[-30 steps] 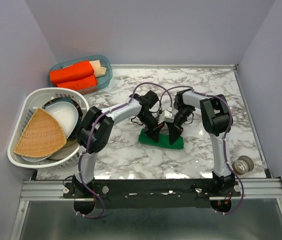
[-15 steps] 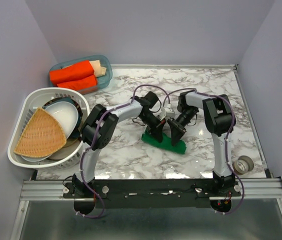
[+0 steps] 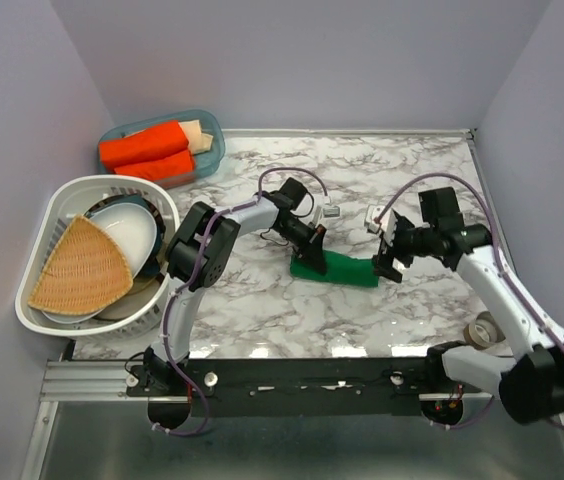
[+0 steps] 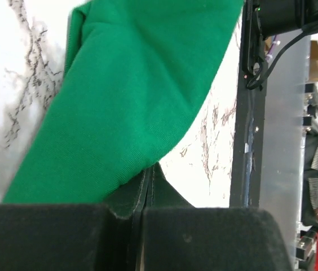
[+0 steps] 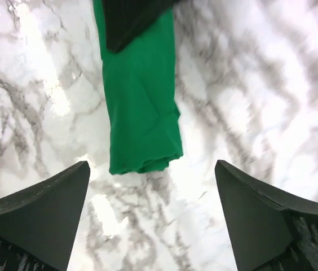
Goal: Roll the t-shirts
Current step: Roll the T-shirt to the center of the board.
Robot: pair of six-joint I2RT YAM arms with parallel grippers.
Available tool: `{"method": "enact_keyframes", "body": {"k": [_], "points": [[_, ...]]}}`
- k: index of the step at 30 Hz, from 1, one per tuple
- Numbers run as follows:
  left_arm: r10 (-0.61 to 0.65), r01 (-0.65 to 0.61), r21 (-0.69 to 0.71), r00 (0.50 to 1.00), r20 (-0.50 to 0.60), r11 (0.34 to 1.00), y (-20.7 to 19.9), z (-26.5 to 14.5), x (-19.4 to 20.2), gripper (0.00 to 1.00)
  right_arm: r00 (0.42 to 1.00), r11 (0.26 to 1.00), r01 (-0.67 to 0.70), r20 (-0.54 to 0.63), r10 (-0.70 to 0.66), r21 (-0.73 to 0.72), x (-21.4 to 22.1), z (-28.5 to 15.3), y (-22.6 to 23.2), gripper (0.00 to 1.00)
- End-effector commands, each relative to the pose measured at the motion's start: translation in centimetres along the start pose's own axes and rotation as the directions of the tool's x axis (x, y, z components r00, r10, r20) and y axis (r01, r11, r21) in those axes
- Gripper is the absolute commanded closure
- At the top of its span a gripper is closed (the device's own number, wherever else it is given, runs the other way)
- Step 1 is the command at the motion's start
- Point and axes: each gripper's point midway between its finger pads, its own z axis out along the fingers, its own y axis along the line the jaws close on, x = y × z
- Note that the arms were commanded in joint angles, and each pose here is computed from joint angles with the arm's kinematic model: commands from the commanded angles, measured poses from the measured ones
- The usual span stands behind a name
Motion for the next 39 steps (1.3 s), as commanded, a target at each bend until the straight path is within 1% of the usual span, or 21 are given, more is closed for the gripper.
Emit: {"method": "enact_keyframes", "body": {"k": [1,3,6,9,12,19,26,27,29,30,31,32,33,34,35,36,37,38,39], "points": [[-0.088,0.088,0.018,0.996,0.016,0.996,0.9,0.6,0.4,0.99,0.946,0.931,0.308,0.043,-0.322,0.196,-2.6,0.7,-1.1,0.00],[-0.103,0.103,0.026,0.995,0.017,0.994,0.9,0.7,0.5,0.99,0.941,0.937,0.327,0.043,-0.334,0.126,-2.3,1.9,1.1,0.00],[-0.098,0.097,0.032,0.995,0.025,0.995,0.8,0.6,0.2,0.99,0.952,0.948,0.296,0.050,-0.303,0.121,-2.5,3.1,1.8,0.00],[-0.095,0.095,0.030,0.995,0.027,0.995,0.7,0.5,0.2,0.99,0.954,0.945,0.283,0.050,-0.294,0.166,-2.7,3.8,0.9,0.00],[-0.099,0.098,0.029,0.995,0.029,0.995,0.7,0.4,0.1,0.99,0.950,0.939,0.303,0.030,-0.311,0.163,-2.4,4.6,0.3,0.00],[-0.096,0.096,0.024,0.995,0.028,0.995,0.7,0.3,0.2,0.98,0.950,0.946,0.310,0.000,-0.311,0.093,-0.9,7.0,0.1,0.00],[-0.102,0.101,0.027,0.994,0.031,0.994,0.4,0.1,0.2,0.96,0.954,0.955,0.295,-0.048,-0.295,-0.015,1.6,9.7,0.6,0.00],[-0.098,0.097,0.018,0.995,0.035,0.995,0.3,-0.2,0.0,0.96,0.955,0.957,0.288,-0.066,-0.289,-0.022,2.1,10.3,0.3,0.04],[-0.098,0.098,-0.010,0.995,0.032,0.995,0.3,-0.4,0.1,0.86,0.953,0.956,0.290,-0.079,-0.292,-0.041,2.4,10.7,0.2,0.15],[-0.077,0.079,-0.038,0.996,0.039,0.996,-0.2,-1.0,-0.5,0.79,0.952,0.955,0.290,-0.083,-0.294,-0.057,2.6,10.8,0.3,0.36],[-0.077,0.079,-0.065,0.996,0.035,0.995,-0.4,-1.3,-0.3,0.66,0.953,0.956,0.288,-0.081,-0.293,-0.061,2.3,10.9,0.1,0.47],[-0.068,0.071,-0.103,0.997,0.033,0.992,-0.5,-1.8,-0.3,0.59,0.954,0.957,0.285,-0.079,-0.289,-0.064,2.1,11.0,0.1,0.58],[-0.025,0.032,-0.167,0.999,0.047,0.986,-1.1,-3.1,-1.3,0.54,0.957,0.958,0.275,-0.074,-0.281,-0.085,2.0,10.9,0.5,0.72],[-0.033,0.040,-0.189,0.999,0.041,0.981,-1.6,-3.8,-0.9,0.45,0.958,0.958,0.275,-0.061,-0.281,-0.085,1.3,10.8,0.3,0.87],[-0.013,0.021,-0.208,0.999,0.042,0.978,-2.0,-4.5,-1.0,0.41,0.960,0.959,0.267,-0.056,-0.273,-0.095,1.1,10.8,0.4,0.90],[0.018,-0.002,-0.256,0.998,0.059,0.967,-2.8,-6.1,-1.7,0.39,0.964,0.958,0.253,-0.045,-0.261,-0.131,1.0,10.6,1.1,0.99],[-0.002,0.014,-0.277,0.999,0.042,0.961,-3.3,-7.0,-1.1,0.38,0.967,0.958,0.241,-0.039,-0.250,-0.153,0.8,10.6,1.5,0.99],[0.011,-0.001,-0.304,0.999,0.031,0.953,-3.5,-7.8,-0.9,0.37,0.970,0.958,0.231,-0.037,-0.241,-0.169,0.4,10.6,1.5,0.99],[0.044,-0.027,-0.350,0.998,0.041,0.936,-4.4,-9.4,-1.3,0.37,0.977,0.955,0.196,-0.041,-0.210,-0.222,0.7,10.5,2.6,0.99]]}}
